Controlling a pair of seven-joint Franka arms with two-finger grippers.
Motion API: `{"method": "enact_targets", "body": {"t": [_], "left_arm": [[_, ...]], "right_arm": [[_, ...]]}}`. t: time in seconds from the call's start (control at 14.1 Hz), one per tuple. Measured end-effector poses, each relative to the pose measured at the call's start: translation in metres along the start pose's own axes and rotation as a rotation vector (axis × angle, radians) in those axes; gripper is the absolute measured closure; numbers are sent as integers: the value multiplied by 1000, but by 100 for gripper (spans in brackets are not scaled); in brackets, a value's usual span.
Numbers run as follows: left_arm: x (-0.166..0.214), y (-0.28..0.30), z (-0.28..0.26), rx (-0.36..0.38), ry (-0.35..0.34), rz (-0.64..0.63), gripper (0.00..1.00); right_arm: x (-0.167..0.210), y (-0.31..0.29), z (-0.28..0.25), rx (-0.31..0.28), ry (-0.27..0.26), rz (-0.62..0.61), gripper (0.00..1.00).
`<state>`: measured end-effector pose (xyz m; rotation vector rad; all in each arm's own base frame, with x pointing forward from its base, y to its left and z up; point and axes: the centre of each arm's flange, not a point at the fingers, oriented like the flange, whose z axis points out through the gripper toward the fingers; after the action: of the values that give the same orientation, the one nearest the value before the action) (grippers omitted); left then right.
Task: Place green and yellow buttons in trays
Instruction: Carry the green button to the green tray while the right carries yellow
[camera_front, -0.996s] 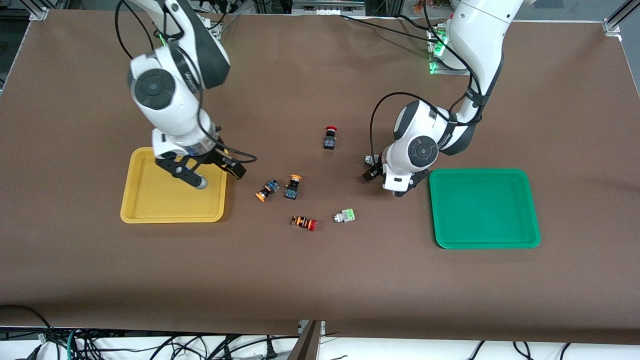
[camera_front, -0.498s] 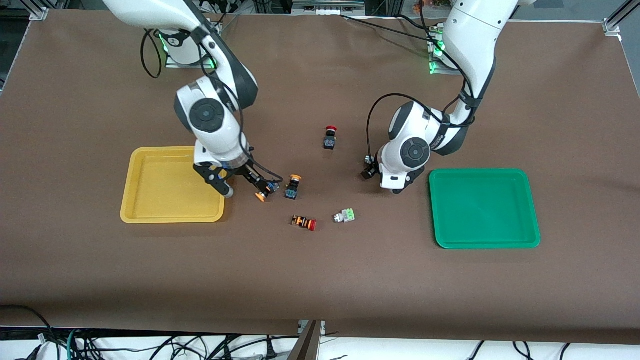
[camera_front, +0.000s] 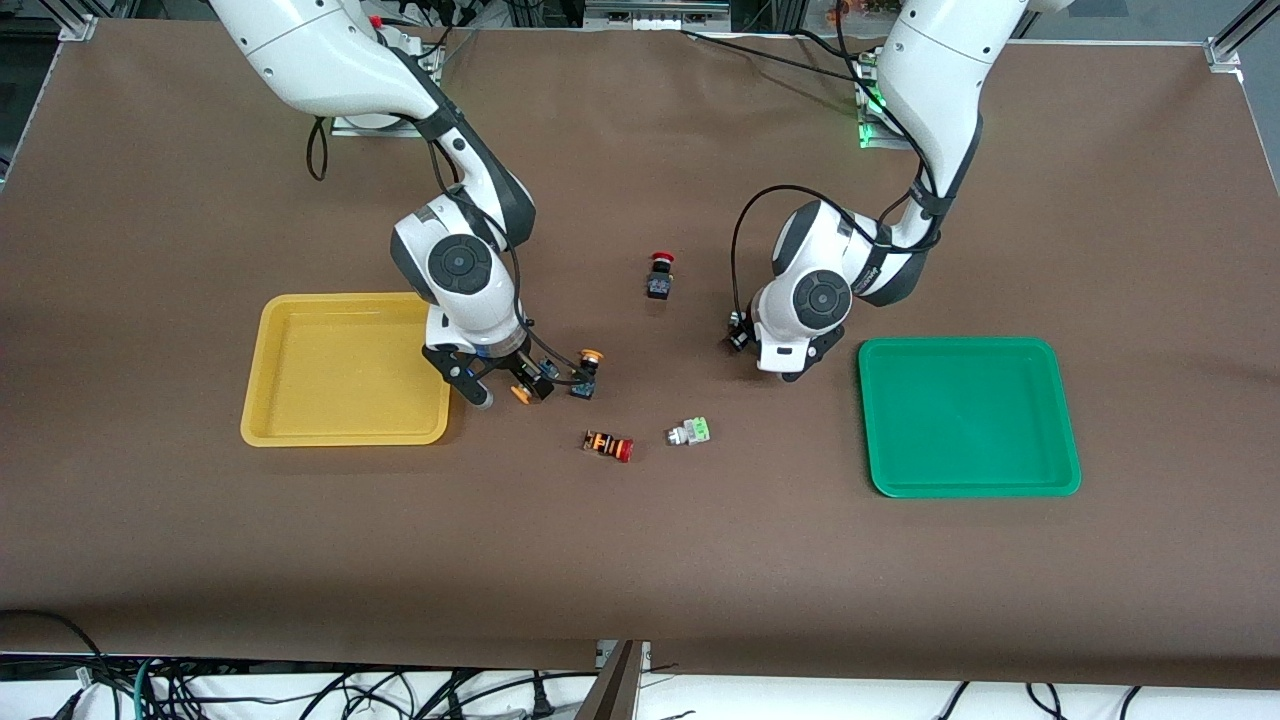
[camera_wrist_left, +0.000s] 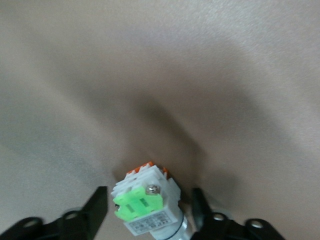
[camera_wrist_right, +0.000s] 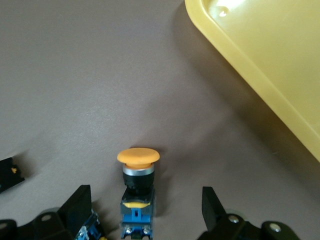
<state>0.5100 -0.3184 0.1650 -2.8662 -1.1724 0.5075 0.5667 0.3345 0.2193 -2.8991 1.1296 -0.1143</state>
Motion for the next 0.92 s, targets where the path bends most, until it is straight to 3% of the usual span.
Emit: {"method": "enact_targets", "body": {"t": [0.14,0.21,0.43,0.64,0.92], "left_arm": [[0,3,-4,-13,4,1,52],[0,3,-5,-13,5,0,56],[3,5,-11,-25,10,-3,56],[18,13,-51,-35,26,-5,56],[67,5,-128,35,125,65,56]], "right_arm": [[0,0,0,4,0,0,1],[0,-1,1,11,1,3,1],[-3,-3,8,36,1,14,1],[-7,-4,22,41,11,-9,1],[-13,-2,40,35,20,-27,3]]}}
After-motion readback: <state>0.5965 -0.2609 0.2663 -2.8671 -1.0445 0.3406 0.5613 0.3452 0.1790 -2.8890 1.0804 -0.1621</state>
